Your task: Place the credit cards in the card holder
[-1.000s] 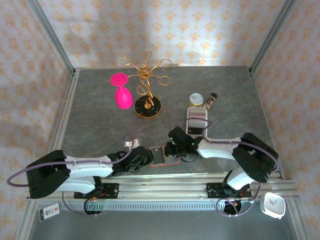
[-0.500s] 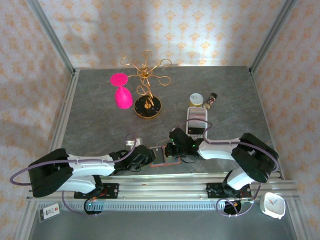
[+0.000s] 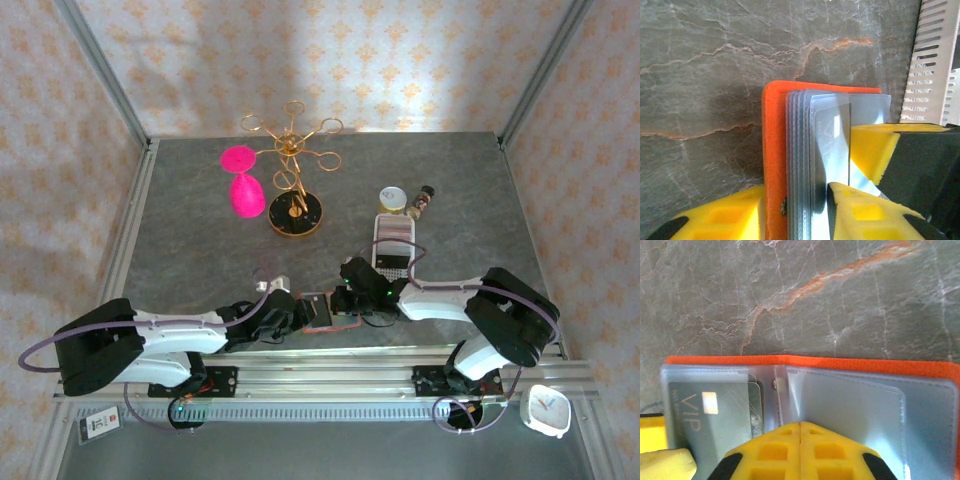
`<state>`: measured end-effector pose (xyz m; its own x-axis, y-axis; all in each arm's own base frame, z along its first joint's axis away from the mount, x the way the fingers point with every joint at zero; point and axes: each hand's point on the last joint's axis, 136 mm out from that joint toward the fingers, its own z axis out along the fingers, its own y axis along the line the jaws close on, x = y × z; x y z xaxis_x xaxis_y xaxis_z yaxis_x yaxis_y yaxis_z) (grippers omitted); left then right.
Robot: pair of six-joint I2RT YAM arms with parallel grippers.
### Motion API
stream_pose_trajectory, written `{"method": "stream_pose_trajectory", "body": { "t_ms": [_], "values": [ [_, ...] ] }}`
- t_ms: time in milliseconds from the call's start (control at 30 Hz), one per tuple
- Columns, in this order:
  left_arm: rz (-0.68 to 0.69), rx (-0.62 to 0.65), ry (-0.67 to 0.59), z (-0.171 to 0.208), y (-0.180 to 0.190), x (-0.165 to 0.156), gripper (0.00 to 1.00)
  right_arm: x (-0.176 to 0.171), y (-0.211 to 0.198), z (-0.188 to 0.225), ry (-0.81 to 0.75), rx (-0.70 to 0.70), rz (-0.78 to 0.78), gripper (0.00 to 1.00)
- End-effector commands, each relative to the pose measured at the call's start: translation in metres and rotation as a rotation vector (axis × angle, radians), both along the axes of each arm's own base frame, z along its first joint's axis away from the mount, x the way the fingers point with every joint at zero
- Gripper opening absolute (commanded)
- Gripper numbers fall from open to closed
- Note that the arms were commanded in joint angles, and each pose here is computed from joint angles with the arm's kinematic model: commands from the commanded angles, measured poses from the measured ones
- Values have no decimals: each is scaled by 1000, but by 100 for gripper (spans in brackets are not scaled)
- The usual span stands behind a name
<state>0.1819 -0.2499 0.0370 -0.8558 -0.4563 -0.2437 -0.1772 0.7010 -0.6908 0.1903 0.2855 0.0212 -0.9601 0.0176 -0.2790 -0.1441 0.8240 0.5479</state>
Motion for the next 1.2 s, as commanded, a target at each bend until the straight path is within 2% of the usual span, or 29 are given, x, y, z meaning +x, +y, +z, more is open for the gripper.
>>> {"method": "stream_pose_trajectory", "body": {
  "t_ms": [0,233,500,700,900,1000,1167],
  "values": [
    [4,-57,-31,18,-8,5,30,-10,-22,-16,39,-91,-33,3],
    [10,-31,-46,22,-1,5,16,-3,-10,2,17,-37,-37,4],
    [31,91,-37,16,24,0,0,11,0,37,-80,38,-67,9],
    [65,163,-19,12,47,-6,0,26,-11,61,-184,22,-125,22],
    [68,231,-22,17,63,-9,0,28,-25,62,-205,-14,-166,24],
    [73,254,-27,20,69,-10,0,25,-25,58,-190,-29,-150,27],
    [83,260,-33,25,73,-10,0,16,-20,49,-156,-48,-84,38]
  ]
}}
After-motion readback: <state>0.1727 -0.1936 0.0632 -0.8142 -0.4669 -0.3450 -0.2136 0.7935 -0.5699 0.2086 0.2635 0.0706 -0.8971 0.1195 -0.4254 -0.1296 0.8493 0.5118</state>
